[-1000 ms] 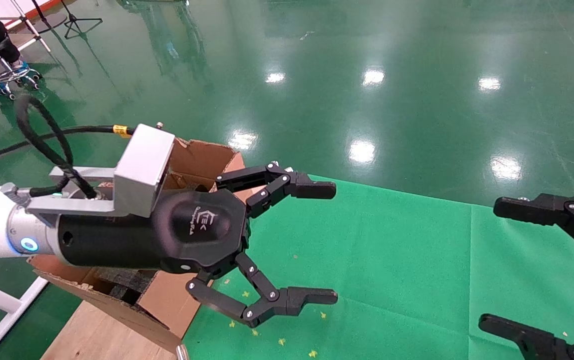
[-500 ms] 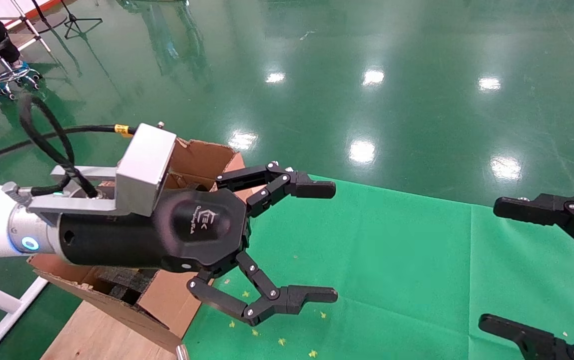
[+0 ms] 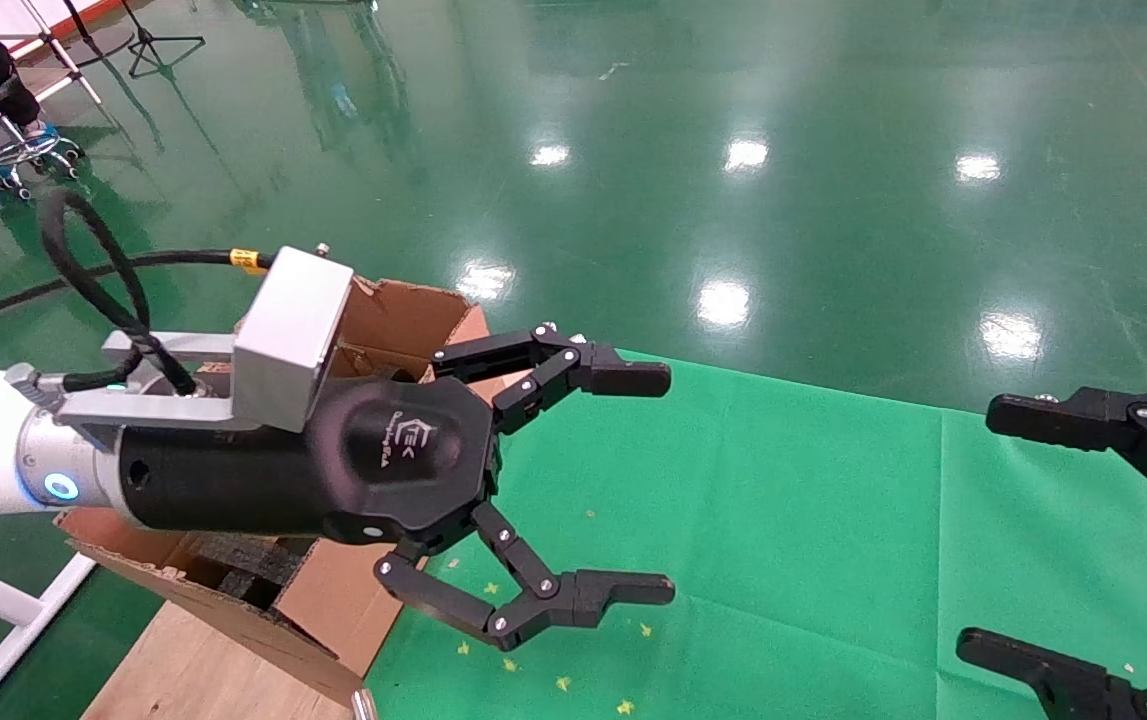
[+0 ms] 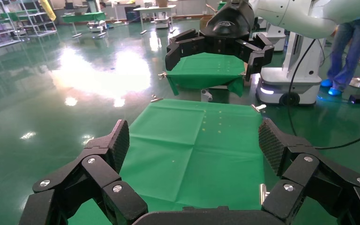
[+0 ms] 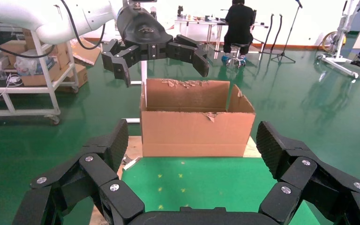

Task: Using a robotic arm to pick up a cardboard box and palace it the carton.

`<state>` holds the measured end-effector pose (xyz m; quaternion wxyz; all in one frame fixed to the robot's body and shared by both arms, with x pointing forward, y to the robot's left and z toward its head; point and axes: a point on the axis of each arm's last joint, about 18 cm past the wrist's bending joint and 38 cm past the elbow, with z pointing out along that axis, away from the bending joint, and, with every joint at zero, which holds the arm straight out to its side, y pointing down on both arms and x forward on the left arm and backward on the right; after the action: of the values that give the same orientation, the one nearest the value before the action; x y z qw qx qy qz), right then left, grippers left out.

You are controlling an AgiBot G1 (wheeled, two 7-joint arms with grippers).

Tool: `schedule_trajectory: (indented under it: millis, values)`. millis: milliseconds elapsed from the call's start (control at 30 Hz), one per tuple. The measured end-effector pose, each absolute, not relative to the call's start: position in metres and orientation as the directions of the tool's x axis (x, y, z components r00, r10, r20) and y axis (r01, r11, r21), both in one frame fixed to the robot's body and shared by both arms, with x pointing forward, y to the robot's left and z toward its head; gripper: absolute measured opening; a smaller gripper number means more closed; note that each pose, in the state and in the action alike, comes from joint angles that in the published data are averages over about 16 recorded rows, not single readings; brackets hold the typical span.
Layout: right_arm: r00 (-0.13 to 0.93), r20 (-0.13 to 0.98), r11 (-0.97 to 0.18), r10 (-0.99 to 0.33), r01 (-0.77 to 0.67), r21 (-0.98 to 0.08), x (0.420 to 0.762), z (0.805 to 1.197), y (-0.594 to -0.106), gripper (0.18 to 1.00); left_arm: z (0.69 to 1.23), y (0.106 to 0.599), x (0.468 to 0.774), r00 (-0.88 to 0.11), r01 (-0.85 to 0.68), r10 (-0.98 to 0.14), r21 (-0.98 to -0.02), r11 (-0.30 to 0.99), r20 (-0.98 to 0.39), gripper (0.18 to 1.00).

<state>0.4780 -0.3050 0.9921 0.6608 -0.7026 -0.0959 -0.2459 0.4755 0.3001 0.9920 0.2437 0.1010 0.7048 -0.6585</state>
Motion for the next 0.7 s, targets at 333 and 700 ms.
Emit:
schedule_trajectory:
  millis: [333, 700]
  values:
    - [0.861, 0.472, -0.108, -0.190, 0.460, -0.881, 0.4780, 0.9921, -0.3050, 1.001, 0.9920, 0.3001, 0.4756, -0.861, 0.463, -0.179, -0.879, 0.113, -0.476, 1.001]
    - [0.861, 0.472, -0.108, -0.190, 0.460, -0.881, 0.4780, 0.9921, -0.3050, 1.001, 0.9921, 0.3001, 0.4756, -0.861, 0.463, -0.179, -0.879, 0.113, -0.477, 1.001]
